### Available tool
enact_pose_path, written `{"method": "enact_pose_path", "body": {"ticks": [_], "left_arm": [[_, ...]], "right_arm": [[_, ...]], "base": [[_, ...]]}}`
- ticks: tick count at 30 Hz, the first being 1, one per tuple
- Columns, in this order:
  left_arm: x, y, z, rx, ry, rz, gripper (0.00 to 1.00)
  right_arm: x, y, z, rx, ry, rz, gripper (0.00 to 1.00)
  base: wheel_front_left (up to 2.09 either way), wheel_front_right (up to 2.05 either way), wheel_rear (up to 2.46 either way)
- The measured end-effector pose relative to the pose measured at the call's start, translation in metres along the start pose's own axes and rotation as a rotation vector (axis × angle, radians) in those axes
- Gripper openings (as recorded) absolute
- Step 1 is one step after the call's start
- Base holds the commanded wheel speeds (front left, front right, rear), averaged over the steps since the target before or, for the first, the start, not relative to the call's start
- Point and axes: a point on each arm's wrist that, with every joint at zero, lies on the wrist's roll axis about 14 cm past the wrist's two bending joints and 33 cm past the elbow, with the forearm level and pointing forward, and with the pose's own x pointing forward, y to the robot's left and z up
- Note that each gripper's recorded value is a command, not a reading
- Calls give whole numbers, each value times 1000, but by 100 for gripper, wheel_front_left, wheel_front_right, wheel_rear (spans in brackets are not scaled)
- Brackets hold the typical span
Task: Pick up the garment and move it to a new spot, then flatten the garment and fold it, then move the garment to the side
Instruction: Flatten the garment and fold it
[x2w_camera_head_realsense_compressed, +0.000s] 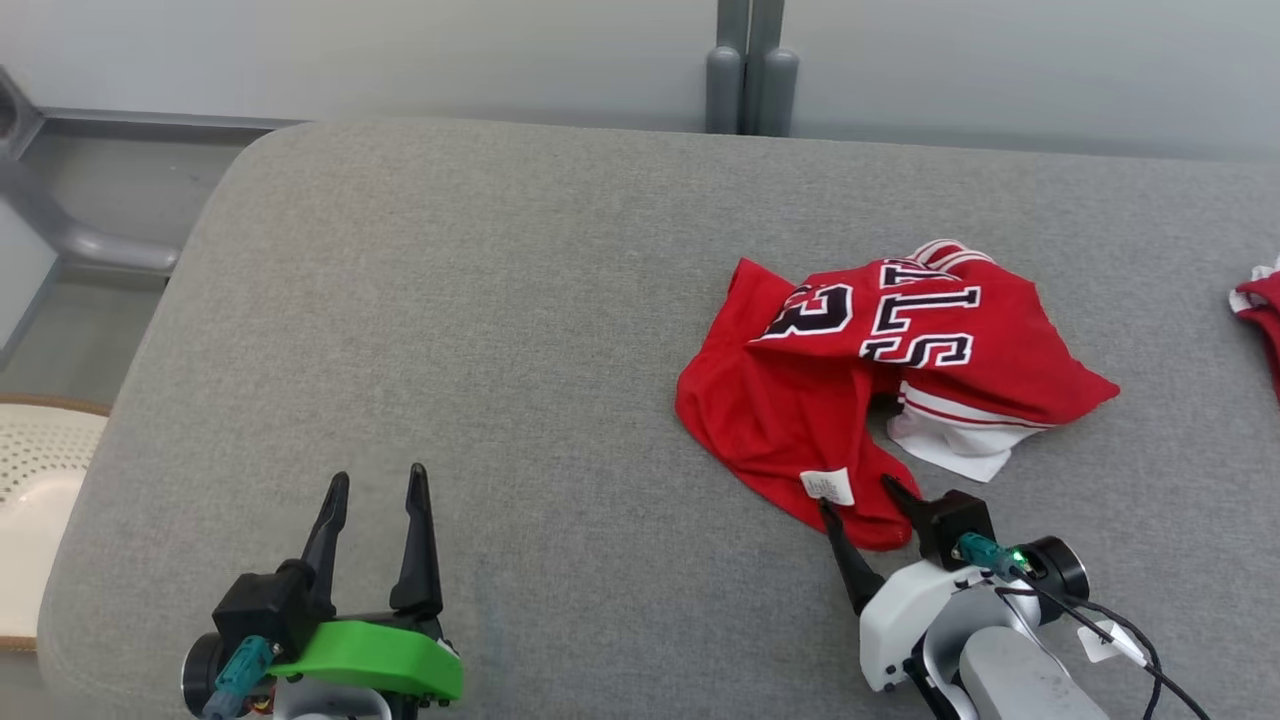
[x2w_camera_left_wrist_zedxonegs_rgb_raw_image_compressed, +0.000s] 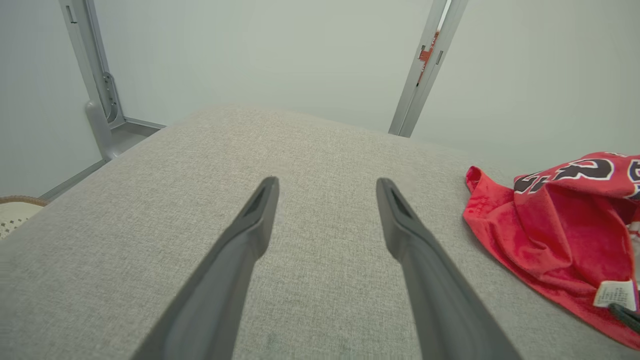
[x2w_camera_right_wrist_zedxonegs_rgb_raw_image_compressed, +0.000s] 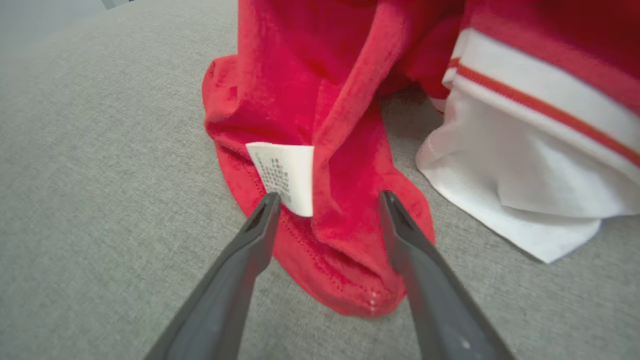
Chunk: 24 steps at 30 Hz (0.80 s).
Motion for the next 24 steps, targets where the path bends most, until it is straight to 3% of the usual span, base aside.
{"method": "enact_pose_path", "body": {"ticks": [1, 2, 3, 4, 5, 11, 20, 24], "left_arm": [[-1, 3, 0, 0, 1, 8, 100], [-3, 5, -1, -1, 2, 17, 100], [-4, 8, -1, -2, 4, 25, 100], [-5, 9, -1, -2, 6, 32, 100], [-6, 11, -2, -3, 7, 36, 100], [-11, 14, -2, -1, 10, 51, 100], [-16, 16, 3, -1, -9, 54, 100], [-19, 20, 5, 0, -15, 70, 100]], "right_arm": [[2, 1, -3, -3, 13, 4, 93], [5, 1, -6, -3, 26, 8, 72], [8, 1, -9, -2, 36, 12, 39], [10, 2, -12, -2, 46, 17, 15], [12, 3, -12, -1, 49, 21, 0], [24, 31, 9, 93, -12, 95, 0], [24, 113, 105, 235, -262, 358, 0], [25, 127, 147, 314, -357, 422, 0]], "base": [[0, 0, 0], [0, 0, 0], [0, 0, 0], [0, 0, 0], [0, 0, 0], [0, 0, 0], [0, 0, 0], [0, 0, 0]]}}
